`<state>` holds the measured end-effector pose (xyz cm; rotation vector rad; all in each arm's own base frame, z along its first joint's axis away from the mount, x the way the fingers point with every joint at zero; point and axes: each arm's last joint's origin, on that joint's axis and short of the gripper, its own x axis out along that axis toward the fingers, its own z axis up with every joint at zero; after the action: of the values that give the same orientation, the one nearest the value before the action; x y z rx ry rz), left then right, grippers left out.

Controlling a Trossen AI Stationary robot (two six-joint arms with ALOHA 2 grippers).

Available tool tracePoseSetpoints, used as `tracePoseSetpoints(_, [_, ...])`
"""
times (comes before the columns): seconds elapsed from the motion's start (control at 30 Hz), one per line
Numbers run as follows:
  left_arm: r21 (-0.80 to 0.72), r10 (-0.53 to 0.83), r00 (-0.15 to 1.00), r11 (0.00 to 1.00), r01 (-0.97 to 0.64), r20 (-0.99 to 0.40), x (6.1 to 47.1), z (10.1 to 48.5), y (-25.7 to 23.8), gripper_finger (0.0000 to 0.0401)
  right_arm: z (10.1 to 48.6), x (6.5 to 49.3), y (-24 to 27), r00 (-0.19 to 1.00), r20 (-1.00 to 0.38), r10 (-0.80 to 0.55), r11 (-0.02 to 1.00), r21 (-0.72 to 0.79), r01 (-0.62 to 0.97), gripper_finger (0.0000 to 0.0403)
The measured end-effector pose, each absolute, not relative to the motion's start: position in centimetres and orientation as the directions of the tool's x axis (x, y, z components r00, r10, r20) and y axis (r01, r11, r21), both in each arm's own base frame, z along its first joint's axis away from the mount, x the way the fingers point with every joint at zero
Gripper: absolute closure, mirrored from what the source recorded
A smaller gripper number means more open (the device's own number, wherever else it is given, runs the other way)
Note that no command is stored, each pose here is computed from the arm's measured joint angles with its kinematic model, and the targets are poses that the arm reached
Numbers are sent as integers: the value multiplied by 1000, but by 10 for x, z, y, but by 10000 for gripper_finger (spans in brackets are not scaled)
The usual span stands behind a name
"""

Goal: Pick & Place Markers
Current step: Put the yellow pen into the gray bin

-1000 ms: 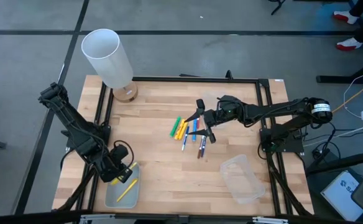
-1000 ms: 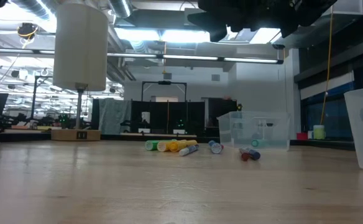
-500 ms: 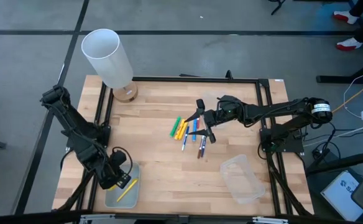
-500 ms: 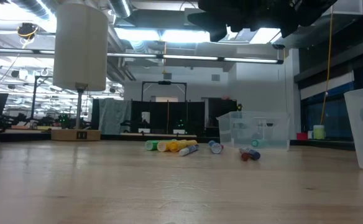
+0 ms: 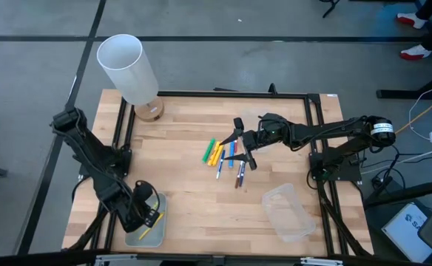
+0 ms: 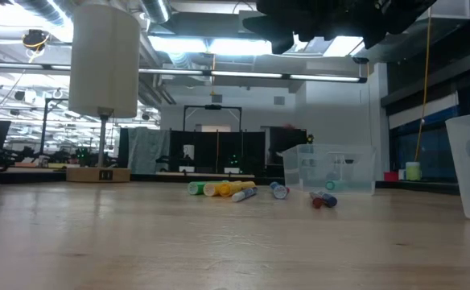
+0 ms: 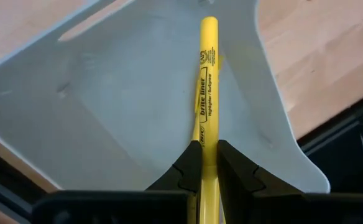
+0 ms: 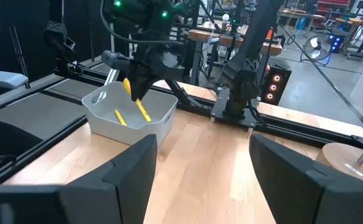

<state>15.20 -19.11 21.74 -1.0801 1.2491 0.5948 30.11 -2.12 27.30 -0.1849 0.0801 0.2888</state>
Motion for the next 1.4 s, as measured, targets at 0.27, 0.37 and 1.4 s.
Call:
tracePoseSetpoints(0.27, [-287, -160, 246, 333, -898, -956, 154, 210, -194, 377, 273, 301, -21, 956, -105, 275, 942, -170, -290, 147])
tracePoseSetpoints(0.37, [-278, -153, 240, 320, -906, -958, 155, 207, -195, 377, 273, 301, -21, 956, -105, 276, 942, -170, -290, 147])
tracePoseSetpoints(1.4, [-210, -72, 197, 286, -935, -978, 162, 180, -206, 286, 273, 301, -21, 956, -105, 275, 942, -166, -290, 147])
